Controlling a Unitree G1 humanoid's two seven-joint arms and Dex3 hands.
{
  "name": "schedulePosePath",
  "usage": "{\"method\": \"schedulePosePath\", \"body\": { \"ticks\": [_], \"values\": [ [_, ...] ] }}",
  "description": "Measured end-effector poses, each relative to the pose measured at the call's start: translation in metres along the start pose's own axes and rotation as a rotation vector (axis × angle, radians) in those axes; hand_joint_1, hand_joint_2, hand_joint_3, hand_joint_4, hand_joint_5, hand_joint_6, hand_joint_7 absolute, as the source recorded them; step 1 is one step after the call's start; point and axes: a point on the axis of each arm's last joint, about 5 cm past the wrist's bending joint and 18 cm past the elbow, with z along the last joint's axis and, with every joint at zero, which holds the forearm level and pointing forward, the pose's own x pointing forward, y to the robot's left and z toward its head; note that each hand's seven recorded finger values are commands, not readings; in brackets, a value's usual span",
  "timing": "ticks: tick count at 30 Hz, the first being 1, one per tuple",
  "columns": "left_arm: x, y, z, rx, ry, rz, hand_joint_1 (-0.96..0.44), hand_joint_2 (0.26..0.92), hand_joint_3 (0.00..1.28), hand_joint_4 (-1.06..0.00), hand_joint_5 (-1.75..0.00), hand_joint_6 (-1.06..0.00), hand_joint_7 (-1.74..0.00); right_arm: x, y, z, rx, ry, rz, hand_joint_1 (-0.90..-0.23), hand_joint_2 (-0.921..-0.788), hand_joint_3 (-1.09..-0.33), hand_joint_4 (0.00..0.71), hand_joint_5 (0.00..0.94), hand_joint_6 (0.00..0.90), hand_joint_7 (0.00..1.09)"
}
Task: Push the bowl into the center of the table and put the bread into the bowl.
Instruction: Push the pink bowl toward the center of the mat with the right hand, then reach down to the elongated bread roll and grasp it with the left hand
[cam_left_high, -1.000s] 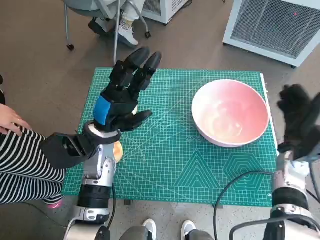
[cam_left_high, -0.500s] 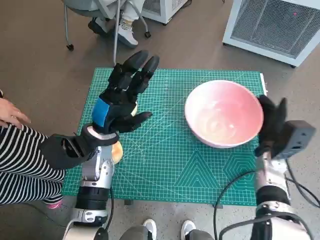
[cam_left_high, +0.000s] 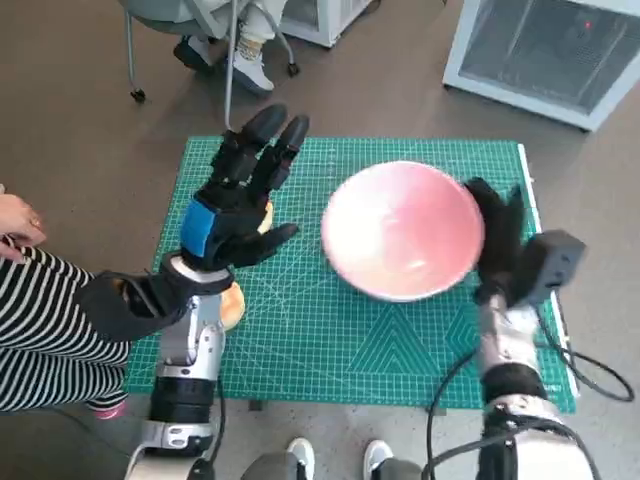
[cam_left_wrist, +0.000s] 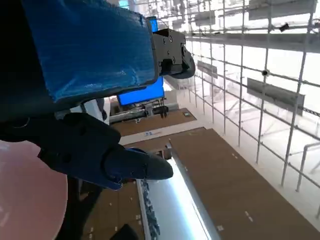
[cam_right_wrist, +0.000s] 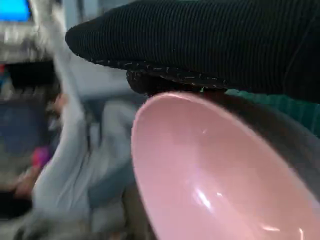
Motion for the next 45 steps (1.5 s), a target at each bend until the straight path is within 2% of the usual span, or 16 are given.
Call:
{"method": "schedulePosePath", "body": {
  "ticks": [3, 8, 11, 17, 21, 25, 33, 40, 45],
  "values": [
    [-0.001, 0.0, 0.001, 0.002, -0.002, 0.002, -0.33, 0.921, 0.18, -0.13, 0.0, 0.0, -0.49, 0.0012, 0.003, 0.0, 0.029, -0.011, 0.027, -0.591, -0.921, -0.884, 0.079, 0.0, 0.08, 0.2],
    [-0.003, 0.002, 0.002, 0.007, -0.002, 0.009, -0.35, 0.921, 0.18, -0.14, 0.0, 0.0, -0.49, 0.0051, 0.017, 0.0, 0.131, -0.038, 0.084, -0.602, -0.921, -0.876, 0.069, 0.0, 0.065, 0.17],
    [-0.003, 0.002, 0.002, 0.006, -0.002, 0.01, -0.36, 0.921, 0.18, -0.14, 0.0, 0.0, -0.49, 0.0071, 0.025, 0.001, 0.145, -0.045, 0.112, -0.6, -0.921, -0.884, 0.068, 0.0, 0.063, 0.17],
    [-0.003, 0.001, 0.001, 0.003, -0.003, 0.006, -0.36, 0.921, 0.18, -0.14, 0.0, 0.0, -0.5, 0.0092, 0.03, 0.003, 0.134, -0.052, 0.134, -0.588, -0.921, -0.907, 0.065, 0.0, 0.066, 0.15],
    [-0.004, 0.001, 0.001, 0.002, -0.003, 0.007, -0.36, 0.921, 0.18, -0.14, 0.0, 0.0, -0.5, 0.0101, 0.028, 0.006, 0.108, -0.076, 0.133, -0.578, -0.921, -0.916, 0.067, 0.001, 0.071, 0.15],
    [-0.004, 0.0, 0.001, 0.0, -0.002, 0.009, -0.36, 0.921, 0.18, -0.14, 0.0, 0.0, -0.5, 0.012, 0.022, 0.015, 0.041, -0.125, 0.121, -0.571, -0.921, -0.915, 0.072, 0.004, 0.084, 0.15],
    [-0.006, 0.001, 0.0, -0.003, 0.0, 0.013, -0.36, 0.921, 0.18, -0.14, 0.0, 0.0, -0.49, 0.0144, 0.011, 0.045, -0.091, -0.335, 0.089, -0.618, -0.921, -0.84, 0.089, 0.008, 0.122, 0.16],
    [-0.007, 0.002, 0.0, -0.004, 0.001, 0.017, -0.38, 0.921, 0.18, -0.14, 0.0, 0.0, -0.49, 0.0044, 0.011, 0.061, -0.146, -0.55, 0.128, -0.677, -0.921, -0.759, 0.105, 0.011, 0.148, 0.18],
    [-0.007, 0.002, 0.0, -0.001, 0.001, 0.02, -0.39, 0.921, 0.17, -0.14, 0.0, -0.01, -0.49, -0.0059, 0.017, 0.07, -0.145, -0.661, 0.193, -0.688, -0.921, -0.722, 0.116, 0.013, 0.164, 0.2]
  ]
}}
